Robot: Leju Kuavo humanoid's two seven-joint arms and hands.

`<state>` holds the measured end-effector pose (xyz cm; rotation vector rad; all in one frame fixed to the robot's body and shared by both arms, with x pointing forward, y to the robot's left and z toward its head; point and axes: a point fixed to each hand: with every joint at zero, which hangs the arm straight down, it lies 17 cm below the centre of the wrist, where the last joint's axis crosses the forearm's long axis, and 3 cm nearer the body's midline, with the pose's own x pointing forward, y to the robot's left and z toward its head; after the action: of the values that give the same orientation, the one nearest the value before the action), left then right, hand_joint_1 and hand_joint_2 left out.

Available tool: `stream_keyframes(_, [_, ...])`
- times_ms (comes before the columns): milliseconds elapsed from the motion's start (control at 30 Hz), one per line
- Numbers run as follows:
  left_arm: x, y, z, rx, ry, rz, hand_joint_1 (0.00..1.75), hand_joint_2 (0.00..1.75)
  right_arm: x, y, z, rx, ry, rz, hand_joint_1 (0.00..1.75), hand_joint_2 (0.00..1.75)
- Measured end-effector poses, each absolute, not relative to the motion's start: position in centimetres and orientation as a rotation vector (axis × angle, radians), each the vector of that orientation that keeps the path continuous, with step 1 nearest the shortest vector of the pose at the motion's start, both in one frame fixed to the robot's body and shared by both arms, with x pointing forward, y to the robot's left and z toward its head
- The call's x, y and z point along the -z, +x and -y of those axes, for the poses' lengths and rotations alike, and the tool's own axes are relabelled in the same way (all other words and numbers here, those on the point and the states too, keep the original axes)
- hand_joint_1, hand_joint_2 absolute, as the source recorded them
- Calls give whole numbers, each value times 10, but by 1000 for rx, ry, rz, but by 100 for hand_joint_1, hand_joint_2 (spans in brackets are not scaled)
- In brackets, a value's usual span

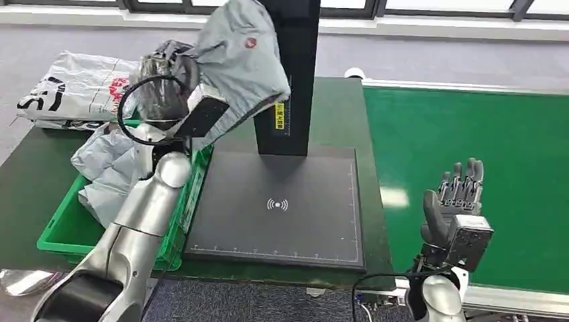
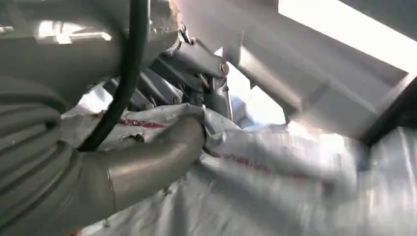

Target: Moved the parcel from conveyor to table for the left to box.

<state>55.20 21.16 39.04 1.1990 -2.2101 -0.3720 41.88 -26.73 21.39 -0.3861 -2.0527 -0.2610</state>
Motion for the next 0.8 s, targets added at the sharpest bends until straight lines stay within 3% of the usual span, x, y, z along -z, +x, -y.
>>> stream_keyframes(100, [-362,550,-246,498,1460,2050,175,175,-210,418,268,266,-397,2044,0,175])
stream_keyframes(333, [-313,553,-298,513,1602,1754,175,175,-208,418,268,264,-404,2036,0,175])
stream_keyframes(467, [-230,567,-323,590,1522,1382,175,175,-205,420,262,224,-400,2021,0,175])
stream_keyframes(733, [-126,572,-294,978,1307,1141,175,175,-199,419,260,191,-380,2012,0,175])
stream_keyframes(767, [-114,570,-295,998,1289,1110,138,175,-199,419,261,189,-382,2012,0,175])
stream_keyframes(800, [-108,568,-296,1004,1282,1094,2,175,-199,419,261,189,-381,2012,0,175])
